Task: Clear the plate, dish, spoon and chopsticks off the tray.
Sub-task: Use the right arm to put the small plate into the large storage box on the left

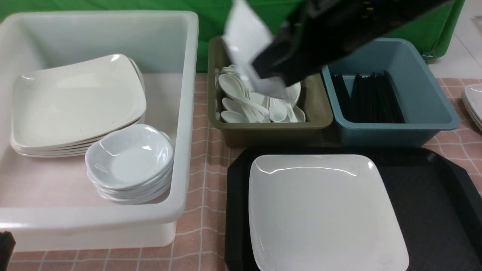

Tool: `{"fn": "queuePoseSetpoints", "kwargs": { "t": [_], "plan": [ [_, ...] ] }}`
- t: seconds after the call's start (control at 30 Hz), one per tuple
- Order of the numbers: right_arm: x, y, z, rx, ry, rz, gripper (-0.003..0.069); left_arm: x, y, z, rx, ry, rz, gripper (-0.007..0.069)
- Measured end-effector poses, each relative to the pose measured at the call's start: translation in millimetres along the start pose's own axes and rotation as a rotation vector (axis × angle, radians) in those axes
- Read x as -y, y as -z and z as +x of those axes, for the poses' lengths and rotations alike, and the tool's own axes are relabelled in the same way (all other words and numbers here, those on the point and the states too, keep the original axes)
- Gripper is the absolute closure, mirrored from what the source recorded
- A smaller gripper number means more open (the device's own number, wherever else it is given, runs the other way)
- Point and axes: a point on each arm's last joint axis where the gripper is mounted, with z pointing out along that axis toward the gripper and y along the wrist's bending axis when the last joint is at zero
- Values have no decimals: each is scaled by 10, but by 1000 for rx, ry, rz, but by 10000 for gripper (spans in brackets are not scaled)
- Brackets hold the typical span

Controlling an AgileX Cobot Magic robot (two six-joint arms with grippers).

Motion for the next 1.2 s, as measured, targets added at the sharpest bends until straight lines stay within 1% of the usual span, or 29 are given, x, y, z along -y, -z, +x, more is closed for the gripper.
{"fn": "queuePoseSetpoints", "kwargs": {
  "t": [0.03,0.07,0.13,0.17,0.2,0.23,0.27,0.37,0.43,0.53,0.6,0.63,0.7,0.8,0.9,0.93,1.0,1.1,1.13,1.2],
  "plan": [
    [-45,-117,-40,12,50,-16,580,0,0,0,0,0,0,620],
    [-158,-295,-93,25,134,-48,580,0,0,0,0,0,0,620],
    [-271,-598,-115,30,239,-75,580,0,0,0,0,0,0,620],
    [-330,-869,-99,30,310,-86,580,0,0,0,0,0,0,620],
    [-348,-873,-103,31,324,-89,580,0,0,0,0,0,0,620],
    [-388,-1066,-80,29,379,-92,580,0,0,0,0,0,0,620],
    [-412,-1391,-18,23,446,-76,580,0,0,0,0,0,0,620],
    [-394,-1758,83,13,509,-30,580,0,0,0,0,0,0,620],
    [-329,-2014,187,-1,540,12,580,0,0,0,0,0,0,620],
    [-273,-2183,285,-30,579,42,570,0,0,0,0,1,0,620],
    [-258,-2266,343,-51,593,46,547,0,0,0,0,1,0,620],
    [-255,-2285,356,-55,596,47,530,0,0,0,0,1,0,620],
    [-252,-2289,355,-54,592,51,469,0,0,0,0,1,0,620],
    [-248,-2268,334,-43,574,60,328,0,0,0,0,1,0,620],
    [-252,-2196,302,-44,548,57,235,0,0,0,0,1,0,620],
    [-258,-2151,284,-46,540,54,217,0,0,0,0,1,0,620],
    [-275,-2004,214,-41,511,51,207,0,0,0,0,1,0,620],
    [-317,-1646,58,-20,481,50,221,0,0,0,0,1,0,620],
    [-321,-1617,47,-19,482,49,223,0,0,0,0,1,0,620],
    [-380,-1234,-65,-14,445,37,255,0,0,0,0,1,0,620]
  ]
}}
